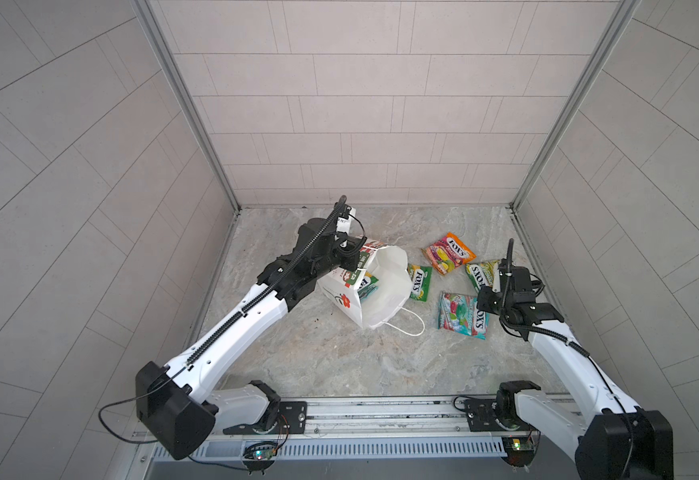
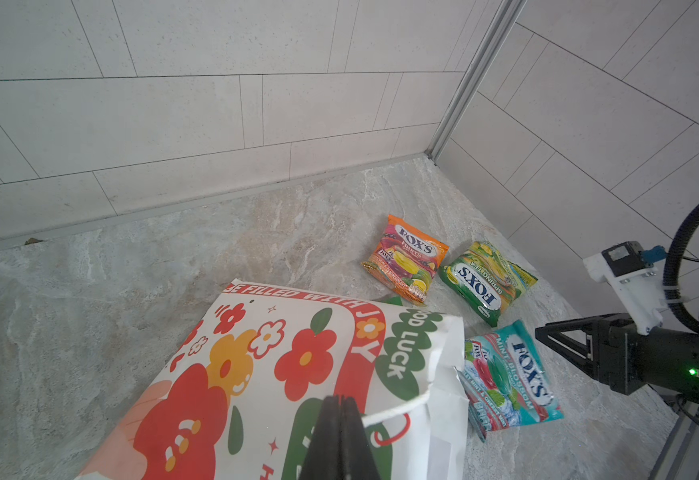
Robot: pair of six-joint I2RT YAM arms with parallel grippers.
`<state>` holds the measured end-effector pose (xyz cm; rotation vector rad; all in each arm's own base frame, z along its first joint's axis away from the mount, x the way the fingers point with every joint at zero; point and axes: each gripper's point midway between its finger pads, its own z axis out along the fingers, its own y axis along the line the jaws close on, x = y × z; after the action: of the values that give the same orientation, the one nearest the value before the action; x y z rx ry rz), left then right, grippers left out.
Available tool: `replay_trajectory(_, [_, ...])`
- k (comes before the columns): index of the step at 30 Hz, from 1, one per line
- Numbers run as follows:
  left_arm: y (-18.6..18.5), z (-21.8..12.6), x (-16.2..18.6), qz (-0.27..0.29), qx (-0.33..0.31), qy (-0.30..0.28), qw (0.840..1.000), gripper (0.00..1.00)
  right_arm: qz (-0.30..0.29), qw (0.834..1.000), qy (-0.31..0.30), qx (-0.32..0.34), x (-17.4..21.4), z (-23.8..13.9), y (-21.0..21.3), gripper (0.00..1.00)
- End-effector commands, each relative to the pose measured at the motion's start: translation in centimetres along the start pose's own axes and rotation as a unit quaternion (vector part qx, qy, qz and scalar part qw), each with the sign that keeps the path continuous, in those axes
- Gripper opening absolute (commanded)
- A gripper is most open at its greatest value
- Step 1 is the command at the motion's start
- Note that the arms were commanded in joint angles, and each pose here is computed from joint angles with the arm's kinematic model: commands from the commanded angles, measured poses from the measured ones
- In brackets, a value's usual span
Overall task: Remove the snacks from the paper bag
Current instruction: 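Open the right gripper and move it back over the bag opening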
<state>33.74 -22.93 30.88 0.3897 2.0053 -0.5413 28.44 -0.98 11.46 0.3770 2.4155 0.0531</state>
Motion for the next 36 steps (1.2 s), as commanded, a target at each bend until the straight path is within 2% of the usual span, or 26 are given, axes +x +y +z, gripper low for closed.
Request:
replay_trajectory(1, [-0.1,-0.4,-0.8,0.004,-0.002,-0.01,1.0,0.0,-0.002,0.999,-0.013,0.031,-0.6,-0.1,-1.0,0.41])
replay_trajectory(5, [-0.1,-0.4,-0.9,0.004,-0.002,-0.01,1.0,0.0,0.002,1.0,-0.017,0.024,-0.9,-0.6,-0.8,0.46])
replay_trajectory(9, [-0.3,-0.6,-1.0,0.005,0.004,-0.011,1.0,0.0,0.019,0.996,-0.014,-0.084,-1.0,-1.4,2.9,0.46])
replay_trajectory(15, [-0.9,-0.8,-1.2,0.008,0.019,-0.014,1.0,0.0,0.043,0.97,-0.005,-0.239,-1.2,-4.2,9.4,0.45])
replay_trajectory(18, [-1.0,-0.9,-1.1,0.008,0.023,-0.015,1.0,0.0,0.022,0.958,-0.009,-0.285,-1.2,-6.0,12.4,0.44])
replay_trajectory(24, [-0.9,-1.0,-1.3,0.006,0.02,-0.018,1.0,0.0,-0.022,0.924,-0.011,-0.381,-0.6,-10.1,19.1,0.43])
replay_trajectory(30, [-0.9,-1.0,-1.4,0.006,0.019,-0.02,1.0,0.0,-0.096,0.898,0.028,-0.429,2.0,-12.1,25.0,0.41])
replay_trajectory(36, [-0.7,-1.2,-1.5,0.006,0.014,-0.023,1.0,0.0,-0.137,0.896,0.059,-0.419,4.4,-10.9,28.3,0.4])
